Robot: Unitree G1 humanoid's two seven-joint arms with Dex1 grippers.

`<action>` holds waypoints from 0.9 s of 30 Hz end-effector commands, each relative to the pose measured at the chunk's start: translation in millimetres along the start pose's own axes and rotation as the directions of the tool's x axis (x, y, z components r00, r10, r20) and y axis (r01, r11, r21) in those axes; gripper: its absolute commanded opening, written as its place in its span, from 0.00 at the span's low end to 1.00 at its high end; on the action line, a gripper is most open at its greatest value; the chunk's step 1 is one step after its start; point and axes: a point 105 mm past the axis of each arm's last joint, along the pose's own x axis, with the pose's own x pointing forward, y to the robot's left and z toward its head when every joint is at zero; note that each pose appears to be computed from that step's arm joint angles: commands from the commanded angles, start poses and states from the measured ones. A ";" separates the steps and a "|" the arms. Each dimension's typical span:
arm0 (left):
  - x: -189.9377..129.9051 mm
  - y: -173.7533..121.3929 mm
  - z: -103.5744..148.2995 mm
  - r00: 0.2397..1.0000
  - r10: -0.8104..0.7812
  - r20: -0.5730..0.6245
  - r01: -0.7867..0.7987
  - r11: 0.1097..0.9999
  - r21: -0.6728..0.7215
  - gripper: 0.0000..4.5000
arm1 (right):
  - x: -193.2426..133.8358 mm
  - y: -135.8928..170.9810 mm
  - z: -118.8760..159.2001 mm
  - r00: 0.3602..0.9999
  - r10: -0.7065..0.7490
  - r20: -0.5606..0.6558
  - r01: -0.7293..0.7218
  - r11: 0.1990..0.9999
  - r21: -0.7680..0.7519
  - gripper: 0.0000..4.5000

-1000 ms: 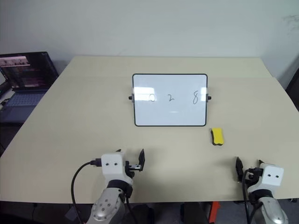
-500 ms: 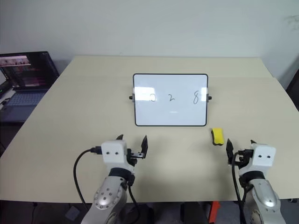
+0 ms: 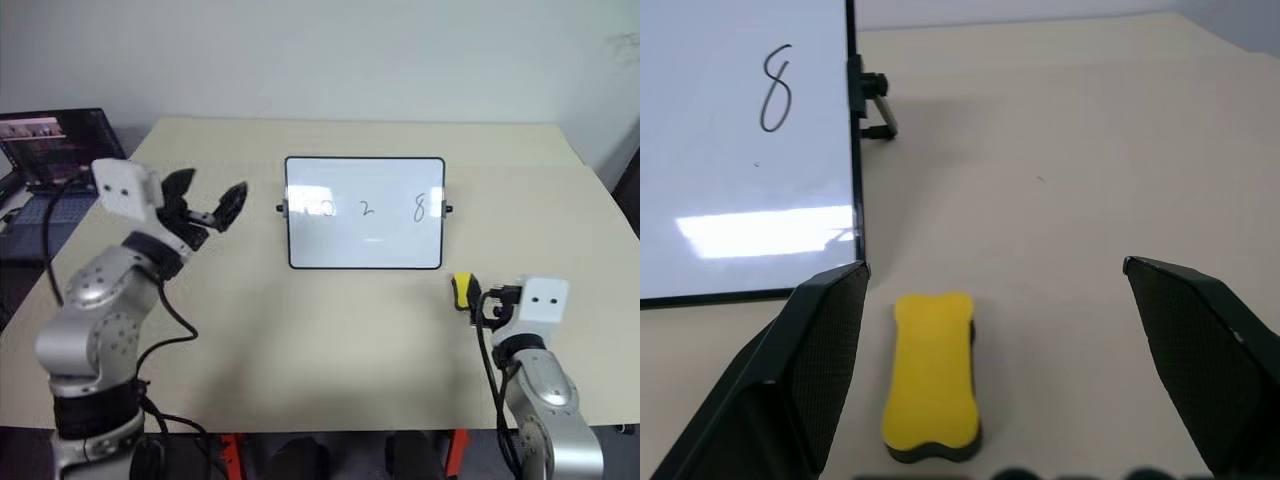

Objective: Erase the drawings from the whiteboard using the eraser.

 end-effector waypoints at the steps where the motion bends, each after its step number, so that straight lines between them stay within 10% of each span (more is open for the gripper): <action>1: 0.6 -14.4 3.3 0.987 -0.152 -0.046 0.152 0.988 -0.007 1.00 | -0.2 -2.1 10.2 0.999 -0.016 0.039 0.017 1.000 -0.006 0.98; 11: -18.2 -38.2 -22.5 0.886 -0.411 -0.217 0.409 0.911 -0.057 1.00 | 0.1 -3.7 9.0 0.999 -0.028 0.037 0.028 1.000 -0.003 0.98; 27: -43.3 -48.4 10.6 0.672 -0.703 -0.232 0.690 0.709 -0.148 1.00 | 9.9 -5.9 1.6 0.999 -0.010 0.031 0.010 1.000 -0.005 0.98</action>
